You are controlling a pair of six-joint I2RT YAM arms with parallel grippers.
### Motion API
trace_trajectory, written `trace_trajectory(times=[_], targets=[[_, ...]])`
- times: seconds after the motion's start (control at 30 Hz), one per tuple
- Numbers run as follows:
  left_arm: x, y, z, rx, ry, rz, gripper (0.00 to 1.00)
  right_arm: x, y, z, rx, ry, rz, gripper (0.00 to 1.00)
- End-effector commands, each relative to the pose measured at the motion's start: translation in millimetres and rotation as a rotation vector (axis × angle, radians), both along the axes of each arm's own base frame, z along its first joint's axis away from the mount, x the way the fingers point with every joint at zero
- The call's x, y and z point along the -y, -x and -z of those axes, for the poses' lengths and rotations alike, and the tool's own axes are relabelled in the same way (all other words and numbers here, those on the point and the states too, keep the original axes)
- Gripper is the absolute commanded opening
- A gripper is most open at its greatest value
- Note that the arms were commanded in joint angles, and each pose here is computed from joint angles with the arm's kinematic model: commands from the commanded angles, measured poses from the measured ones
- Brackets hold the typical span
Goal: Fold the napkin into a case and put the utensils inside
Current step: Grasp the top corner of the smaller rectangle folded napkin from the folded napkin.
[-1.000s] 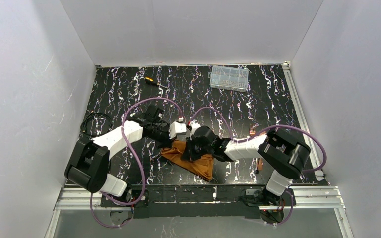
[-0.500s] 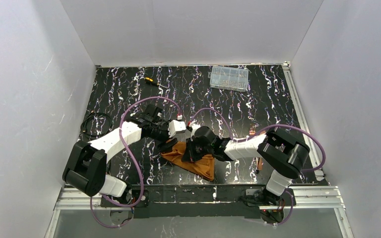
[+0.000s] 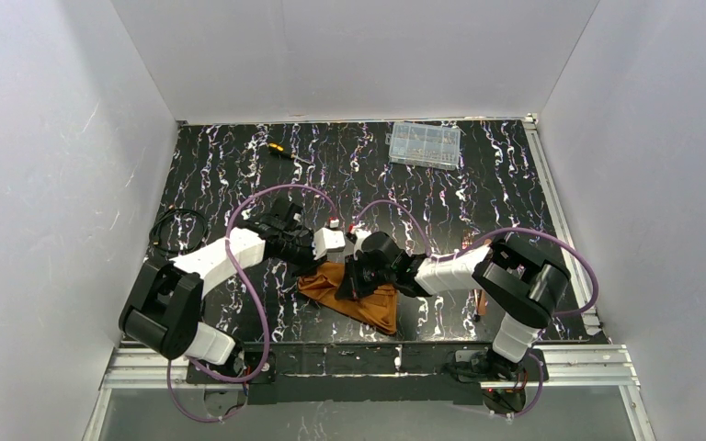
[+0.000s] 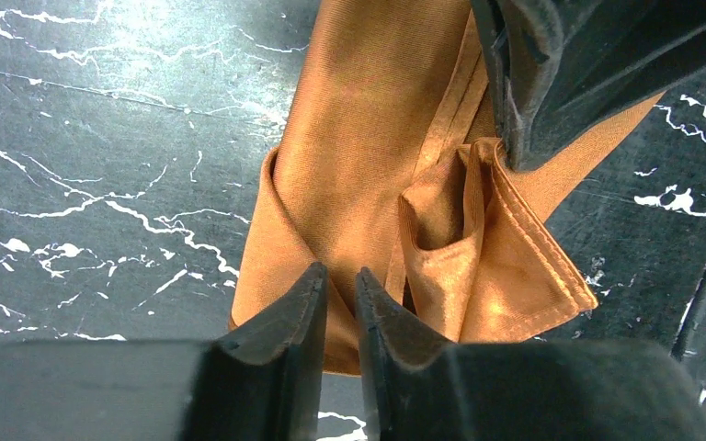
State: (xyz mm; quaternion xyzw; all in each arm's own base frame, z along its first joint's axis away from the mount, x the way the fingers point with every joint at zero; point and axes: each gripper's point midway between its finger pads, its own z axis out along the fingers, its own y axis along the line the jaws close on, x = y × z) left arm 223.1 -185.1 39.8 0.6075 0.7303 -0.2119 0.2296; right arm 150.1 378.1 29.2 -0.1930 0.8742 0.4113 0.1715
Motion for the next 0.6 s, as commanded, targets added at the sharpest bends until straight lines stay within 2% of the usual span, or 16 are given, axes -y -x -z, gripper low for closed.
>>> trace_trajectory(times=[0.0, 0.07, 0.13, 0.17, 0.27, 0.37, 0.57], targets=[[1.6, 0.9, 2.8, 0.004, -0.001, 0.026, 0.15, -13.0, -7.7, -15.2, 0.015, -0.068, -0.001, 0.01], [1.2, 1.1, 4.4, 0.006, -0.004, 0.027, 0.19, -12.3, -7.0, -13.9, 0.012, -0.066, -0.002, 0.01], [1.0, 0.5, 4.9, 0.012, -0.009, 0.023, 0.39, -12.3, -6.4, -14.6, 0.012, -0.068, -0.005, 0.01], [1.3, 0.4, 4.5, 0.013, -0.009, 0.023, 0.44, -12.2, -7.2, -15.0, 0.014, -0.068, -0.005, 0.01], [0.9, 2.3, 5.6, 0.009, -0.017, 0.028, 0.47, -12.5, -6.7, -15.3, 0.013, -0.068, -0.005, 0.01], [-0.8, 1.0, 10.6, 0.025, -0.041, 0.032, 0.38, -11.6, -7.1, -14.7, 0.009, -0.067, -0.002, 0.01], [-7.0, -3.3, 16.7, 0.041, -0.09, 0.031, 0.01, -9.4, -6.5, -13.8, 0.008, -0.066, 0.003, 0.01]])
